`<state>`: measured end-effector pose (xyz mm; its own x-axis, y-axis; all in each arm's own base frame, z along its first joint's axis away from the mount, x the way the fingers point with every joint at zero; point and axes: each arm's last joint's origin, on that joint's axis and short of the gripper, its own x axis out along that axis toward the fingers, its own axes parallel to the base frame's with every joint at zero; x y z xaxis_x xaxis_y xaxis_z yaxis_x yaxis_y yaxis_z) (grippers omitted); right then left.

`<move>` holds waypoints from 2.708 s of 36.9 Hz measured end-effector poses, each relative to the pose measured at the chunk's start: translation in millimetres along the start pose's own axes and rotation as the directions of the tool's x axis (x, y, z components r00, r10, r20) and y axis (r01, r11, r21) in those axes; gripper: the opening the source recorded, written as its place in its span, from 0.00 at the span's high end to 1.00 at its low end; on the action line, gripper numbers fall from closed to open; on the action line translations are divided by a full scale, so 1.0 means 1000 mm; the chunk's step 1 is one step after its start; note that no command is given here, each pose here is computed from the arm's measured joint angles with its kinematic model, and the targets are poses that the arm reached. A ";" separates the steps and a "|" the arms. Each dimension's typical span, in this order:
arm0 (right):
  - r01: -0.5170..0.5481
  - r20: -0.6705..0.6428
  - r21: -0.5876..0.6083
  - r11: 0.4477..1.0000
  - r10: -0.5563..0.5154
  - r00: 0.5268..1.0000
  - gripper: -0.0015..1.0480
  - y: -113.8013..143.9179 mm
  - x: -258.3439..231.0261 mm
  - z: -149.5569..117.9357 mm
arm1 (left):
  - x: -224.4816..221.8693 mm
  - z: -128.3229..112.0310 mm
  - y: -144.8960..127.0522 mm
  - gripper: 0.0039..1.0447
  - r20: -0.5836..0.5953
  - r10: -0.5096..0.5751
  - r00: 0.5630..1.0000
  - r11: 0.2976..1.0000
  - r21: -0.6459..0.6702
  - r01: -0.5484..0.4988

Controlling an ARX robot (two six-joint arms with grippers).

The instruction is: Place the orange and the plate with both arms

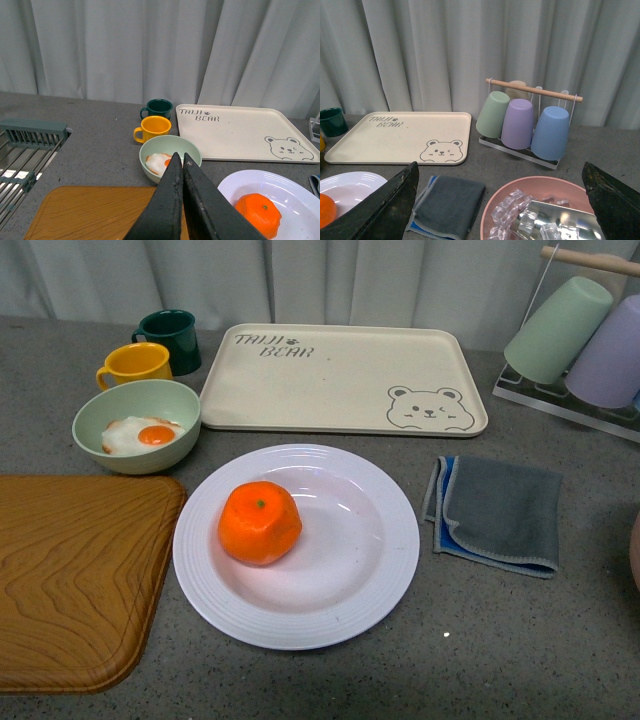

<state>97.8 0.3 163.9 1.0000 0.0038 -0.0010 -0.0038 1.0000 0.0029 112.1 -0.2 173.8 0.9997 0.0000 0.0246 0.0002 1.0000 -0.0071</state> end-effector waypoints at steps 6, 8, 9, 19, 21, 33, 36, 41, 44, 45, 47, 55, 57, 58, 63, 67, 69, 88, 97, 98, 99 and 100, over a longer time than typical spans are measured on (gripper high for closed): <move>0.000 0.000 0.000 1.000 0.000 1.000 0.09 0.000 0.000 0.000 | -0.003 0.000 0.000 0.97 0.000 0.000 1.000 1.000 0.000 0.000; 0.000 0.000 0.000 1.000 0.000 1.000 0.09 0.000 0.000 0.000 | -0.005 0.000 0.000 0.97 -0.001 0.000 1.000 1.000 0.000 0.000; 0.000 0.000 0.000 1.000 0.000 1.000 0.09 0.000 0.000 0.000 | -0.008 -0.002 0.000 0.97 -0.016 0.000 1.000 1.000 0.000 0.000; 0.000 0.000 0.000 1.000 0.000 1.000 0.09 0.000 0.000 0.000 | -0.015 -0.003 0.000 0.97 -0.007 -0.002 1.000 1.000 0.000 0.002; 0.000 0.000 0.000 1.000 0.000 1.000 0.09 0.000 0.000 0.000 | -0.015 -0.003 0.000 0.95 -0.007 -0.002 1.000 1.000 0.000 0.002; -0.064 -0.158 -0.210 0.976 0.031 0.987 0.09 0.016 0.022 0.001 | -0.016 -0.003 0.000 0.46 -0.006 -0.002 1.000 1.000 0.000 0.002; -0.146 -0.235 -0.112 0.983 0.117 0.965 0.09 0.027 0.042 0.004 | -0.016 -0.003 0.000 0.33 -0.006 -0.002 1.000 1.000 0.000 0.002; -0.224 -0.412 0.098 0.970 0.245 0.878 0.09 0.045 0.077 -0.004 | -0.016 -0.003 0.000 0.13 -0.006 -0.002 1.000 1.000 0.000 0.002; -0.238 -0.526 0.290 0.927 0.362 0.770 0.09 0.055 0.100 -0.021 | -0.016 -0.003 0.000 0.05 -0.006 -0.001 1.000 1.000 0.002 0.001; -0.226 -0.553 0.358 0.906 0.400 0.731 0.09 0.059 0.108 -0.027 | -0.016 -0.003 0.000 0.06 -0.006 -0.001 1.000 1.000 0.002 0.001; -0.176 -0.593 0.459 0.871 0.447 0.669 0.09 0.063 0.124 -0.040 | -0.016 -0.003 0.000 0.06 -0.006 -0.002 1.000 1.000 0.002 0.002; -0.041 -0.630 0.659 0.751 0.581 0.514 0.09 0.073 0.153 -0.072 | -0.016 -0.003 0.000 0.06 -0.006 -0.002 1.000 1.000 0.002 0.002; -0.027 -0.629 0.682 0.731 0.604 0.490 0.09 0.075 0.157 -0.077 | -0.016 -0.003 0.000 0.06 -0.006 -0.002 1.000 1.000 0.002 0.002; -0.017 -0.629 0.691 0.723 0.612 0.478 0.09 0.077 0.159 -0.079 | -0.016 -0.003 0.000 0.06 -0.006 -0.002 1.000 1.000 0.002 0.002; 0.032 -0.630 0.726 0.687 0.646 0.430 0.09 0.086 0.171 -0.092 | -0.016 -0.003 0.000 0.06 -0.006 -0.002 1.000 1.000 0.002 0.002; 0.069 -0.628 0.747 0.661 0.669 0.398 0.09 0.093 0.179 -0.101 | -0.016 -0.003 0.000 0.06 -0.006 -0.002 1.000 1.000 0.002 0.002; 0.092 -0.635 0.750 0.655 0.674 0.378 0.09 0.097 0.182 -0.105 | -0.016 -0.003 0.000 0.06 -0.006 -0.002 1.000 1.000 0.002 0.002; 0.303 -0.782 0.622 0.722 0.590 0.201 0.45 0.134 0.233 -0.135 | -0.016 -0.003 0.000 0.06 -0.006 -0.002 1.000 1.000 0.002 0.002; 0.325 -0.815 0.576 0.750 0.557 0.159 0.83 0.135 0.238 -0.140 | -0.016 -0.003 0.000 0.06 -0.006 -0.002 1.000 1.000 0.002 0.002; 0.325 -0.810 0.583 0.745 0.565 0.157 0.85 0.134 0.238 -0.140 | -0.016 -0.003 0.000 0.06 -0.006 -0.002 1.000 1.000 0.002 0.002; 0.323 -0.805 0.590 0.740 0.573 0.157 0.86 0.134 0.238 -0.139 | -0.016 -0.003 0.000 0.06 -0.006 -0.002 1.000 1.000 0.002 0.002; 0.322 -0.800 0.596 0.736 0.577 0.161 0.87 0.132 0.238 -0.137 | -0.016 -0.003 0.000 0.06 -0.006 -0.002 1.000 1.000 0.002 0.002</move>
<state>335.6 134.1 26.8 0.1584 0.5802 -0.7989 0.3195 0.7355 0.5975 96.7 -0.2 170.4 0.9998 -0.0019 0.0185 0.0020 1.0000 -0.0052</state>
